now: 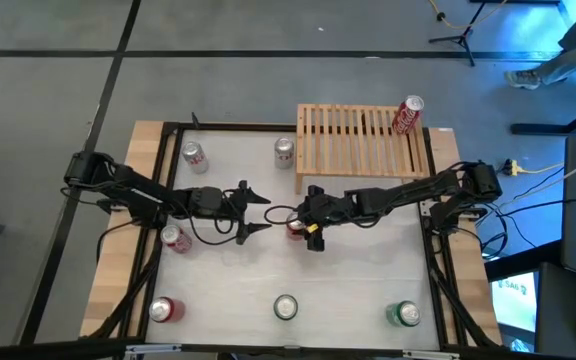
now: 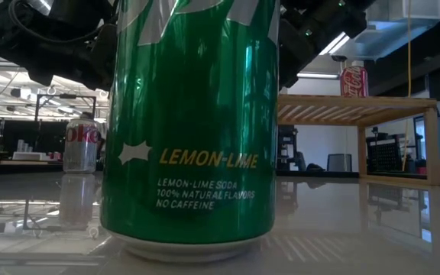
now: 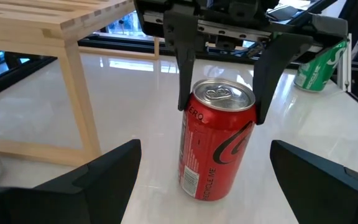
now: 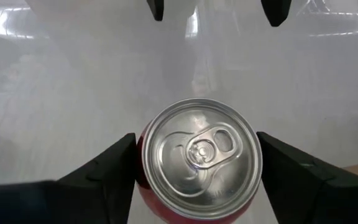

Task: Place canned beverage on shelf
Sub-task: Put the right red black soda on the shelf

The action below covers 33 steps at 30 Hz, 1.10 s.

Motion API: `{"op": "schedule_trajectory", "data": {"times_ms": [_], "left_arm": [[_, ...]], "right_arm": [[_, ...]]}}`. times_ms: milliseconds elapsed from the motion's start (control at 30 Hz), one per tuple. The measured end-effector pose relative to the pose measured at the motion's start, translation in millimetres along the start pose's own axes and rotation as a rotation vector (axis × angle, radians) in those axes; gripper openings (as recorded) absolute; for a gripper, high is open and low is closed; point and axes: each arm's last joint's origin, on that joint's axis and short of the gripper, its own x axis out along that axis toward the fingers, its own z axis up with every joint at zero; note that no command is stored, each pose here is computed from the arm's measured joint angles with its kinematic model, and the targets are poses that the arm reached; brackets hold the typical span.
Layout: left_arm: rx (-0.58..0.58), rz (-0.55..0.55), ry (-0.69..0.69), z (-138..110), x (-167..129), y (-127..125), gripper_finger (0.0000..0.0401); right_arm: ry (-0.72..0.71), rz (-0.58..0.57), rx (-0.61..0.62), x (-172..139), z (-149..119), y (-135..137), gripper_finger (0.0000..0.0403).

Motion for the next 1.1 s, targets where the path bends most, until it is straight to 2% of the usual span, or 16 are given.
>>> {"op": "schedule_trajectory", "data": {"times_ms": [333,567,700,900,1100], "left_arm": [[0.001,-0.002,0.002,0,0,0,0.0347],[0.005,-0.005,0.003,0,0,-1,0.0347],[0.006,-0.004,0.001,0,0,-1,0.0347],[0.006,-0.004,0.0,0,0,-1,0.0347],[0.005,-0.005,-0.008,1,0,-1,0.0347]], "right_arm": [[0.056,0.014,-0.009,-22,13,2,0.0265],[0.035,0.021,-0.008,-61,33,2,0.0265],[-0.024,0.004,0.0,-95,44,-3,0.0265],[-0.087,-0.114,0.001,-155,50,-14,0.0265],[-0.096,-0.336,0.031,-205,48,-47,0.0265]]}}
